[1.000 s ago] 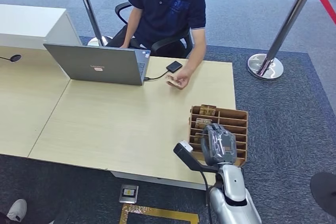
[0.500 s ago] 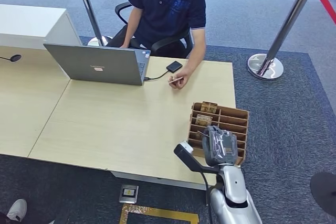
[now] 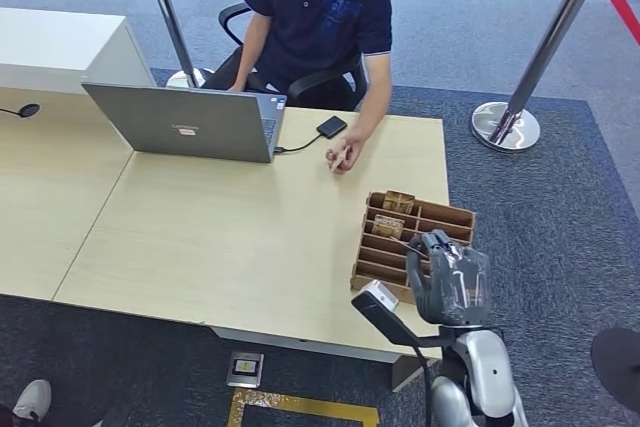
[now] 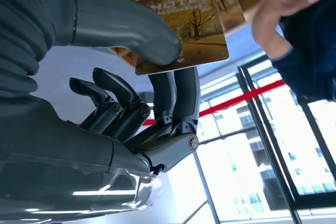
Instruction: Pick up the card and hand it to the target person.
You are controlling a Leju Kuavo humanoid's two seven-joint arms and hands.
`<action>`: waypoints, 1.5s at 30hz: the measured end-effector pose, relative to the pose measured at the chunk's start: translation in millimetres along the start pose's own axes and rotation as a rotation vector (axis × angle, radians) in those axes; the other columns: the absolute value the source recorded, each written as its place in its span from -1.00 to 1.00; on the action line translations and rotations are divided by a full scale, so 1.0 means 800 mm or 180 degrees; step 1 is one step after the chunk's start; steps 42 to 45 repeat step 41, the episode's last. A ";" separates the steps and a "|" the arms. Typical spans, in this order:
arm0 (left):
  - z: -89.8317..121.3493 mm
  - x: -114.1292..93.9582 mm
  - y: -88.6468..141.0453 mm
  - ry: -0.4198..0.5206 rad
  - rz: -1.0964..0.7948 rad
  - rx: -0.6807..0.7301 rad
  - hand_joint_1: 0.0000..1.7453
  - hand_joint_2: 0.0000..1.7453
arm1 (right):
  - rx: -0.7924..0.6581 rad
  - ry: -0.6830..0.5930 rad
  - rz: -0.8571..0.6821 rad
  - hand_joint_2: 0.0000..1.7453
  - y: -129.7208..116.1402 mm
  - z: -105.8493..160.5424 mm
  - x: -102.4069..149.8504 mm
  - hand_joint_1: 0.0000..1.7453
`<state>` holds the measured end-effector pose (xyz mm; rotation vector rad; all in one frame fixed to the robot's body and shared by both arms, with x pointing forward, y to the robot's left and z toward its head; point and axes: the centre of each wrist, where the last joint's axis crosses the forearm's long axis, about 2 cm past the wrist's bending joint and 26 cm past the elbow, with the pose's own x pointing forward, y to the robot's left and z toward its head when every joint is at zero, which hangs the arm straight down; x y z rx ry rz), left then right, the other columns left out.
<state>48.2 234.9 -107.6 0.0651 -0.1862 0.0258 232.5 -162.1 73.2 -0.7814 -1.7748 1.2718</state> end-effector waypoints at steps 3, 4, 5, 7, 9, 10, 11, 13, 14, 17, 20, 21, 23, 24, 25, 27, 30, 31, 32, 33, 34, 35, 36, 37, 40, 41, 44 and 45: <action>0.000 0.000 0.000 -0.0004 -0.0005 -0.0001 -1.00 -1.00 | -0.0158 -0.0110 0.0004 1.00 -0.017 -0.008 -0.001 1.00; 0.000 0.000 0.000 -0.0006 -0.0008 -0.0002 -1.00 -1.00 | -0.0195 -0.0139 0.0009 1.00 -0.021 -0.011 -0.001 1.00; 0.000 0.001 0.000 -0.0007 -0.0014 -0.0005 -1.00 -1.00 | -0.0229 -0.0168 0.0012 1.00 -0.025 -0.016 -0.001 1.00; 0.000 0.001 0.000 -0.0011 -0.0030 -0.0013 -1.00 -1.00 | -0.0298 -0.0241 0.0011 1.00 -0.032 -0.030 -0.004 1.00; 0.000 0.003 -0.001 -0.0020 -0.0048 -0.0021 -1.00 -1.00 | -0.0356 -0.0318 0.0011 1.00 -0.039 -0.049 -0.008 1.00; 0.000 0.004 -0.001 -0.0025 -0.0056 -0.0025 -1.00 -1.00 | -0.0373 -0.0349 0.0021 1.00 -0.042 -0.060 -0.010 1.00; 0.000 0.005 -0.001 -0.0029 -0.0063 -0.0028 -1.00 -1.00 | -0.0387 -0.0374 0.0040 1.00 -0.044 -0.072 -0.012 1.00; 0.000 0.006 -0.002 -0.0039 -0.0079 -0.0033 -1.00 -1.00 | -0.0386 -0.0410 0.0088 1.00 -0.047 -0.097 -0.016 1.00; 0.000 0.007 -0.002 -0.0046 -0.0087 -0.0036 -1.00 -1.00 | -0.0375 -0.0426 0.0108 1.00 -0.049 -0.110 -0.017 1.00; 0.000 0.010 -0.003 -0.0065 -0.0109 -0.0044 -1.00 -1.00 | -0.0319 -0.0474 0.0149 1.00 -0.055 -0.148 -0.017 1.00; 0.000 0.010 -0.004 -0.0072 -0.0124 -0.0049 -1.00 -1.00 | -0.0253 -0.0511 0.0177 1.00 -0.063 -0.178 -0.014 1.00; 0.000 0.010 -0.004 -0.0072 -0.0126 -0.0050 -1.00 -1.00 | -0.0232 -0.0523 0.0185 1.00 -0.065 -0.186 -0.013 1.00; 0.000 0.010 -0.004 -0.0071 -0.0130 -0.0050 -1.00 -1.00 | -0.0195 -0.0547 0.0200 1.00 -0.071 -0.201 -0.009 1.00; 0.000 0.010 -0.004 -0.0070 -0.0131 -0.0051 -1.00 -1.00 | -0.0178 -0.0557 0.0205 1.00 -0.073 -0.208 -0.007 1.00; 0.000 0.010 -0.004 -0.0069 -0.0132 -0.0051 -1.00 -1.00 | -0.0162 -0.0565 0.0208 1.00 -0.076 -0.213 -0.005 1.00; 0.000 0.010 -0.005 -0.0061 -0.0132 -0.0049 -1.00 -1.00 | -0.0127 -0.0577 0.0209 1.00 -0.078 -0.222 -0.001 1.00; 0.000 0.010 -0.005 -0.0047 -0.0109 -0.0034 -1.00 -1.00 | -0.0067 -0.0606 0.0201 1.00 -0.079 -0.230 0.006 1.00; 0.000 0.009 -0.005 -0.0044 -0.0097 -0.0025 -1.00 -1.00 | -0.0049 -0.0619 0.0197 1.00 -0.080 -0.232 0.008 1.00; 0.000 0.009 -0.005 -0.0042 -0.0086 -0.0018 -1.00 -1.00 | -0.0033 -0.0631 0.0193 1.00 -0.080 -0.234 0.010 1.00; 0.000 0.009 -0.006 -0.0041 -0.0078 -0.0011 -1.00 -1.00 | -0.0017 -0.0641 0.0190 1.00 -0.081 -0.236 0.012 1.00; 0.000 0.009 -0.006 -0.0041 -0.0070 -0.0006 -1.00 -1.00 | -0.0003 -0.0647 0.0187 1.00 -0.081 -0.238 0.013 1.00; 0.001 0.009 -0.006 -0.0040 -0.0066 -0.0005 -1.00 -1.00 | 0.0010 -0.0651 0.0185 1.00 -0.080 -0.239 0.015 1.00; 0.001 0.009 -0.006 -0.0040 -0.0066 -0.0005 -1.00 -1.00 | 0.0022 -0.0652 0.0185 1.00 -0.080 -0.239 0.015 1.00; 0.001 0.009 -0.006 -0.0040 -0.0066 -0.0006 -1.00 -1.00 | 0.0031 -0.0651 0.0186 1.00 -0.079 -0.240 0.016 1.00; 0.001 0.009 -0.006 -0.0039 -0.0072 -0.0011 -1.00 -1.00 | 0.0047 -0.0640 0.0187 1.00 -0.076 -0.239 0.015 1.00; 0.001 0.009 -0.006 -0.0039 -0.0073 -0.0012 -1.00 -1.00 | 0.0048 -0.0638 0.0187 1.00 -0.076 -0.239 0.015 1.00; 0.001 0.009 -0.006 -0.0039 -0.0073 -0.0012 -1.00 -1.00 | 0.0048 -0.0638 0.0187 1.00 -0.076 -0.239 0.015 1.00; 0.001 0.009 -0.006 -0.0039 -0.0073 -0.0012 -1.00 -1.00 | 0.0048 -0.0638 0.0187 1.00 -0.076 -0.239 0.015 1.00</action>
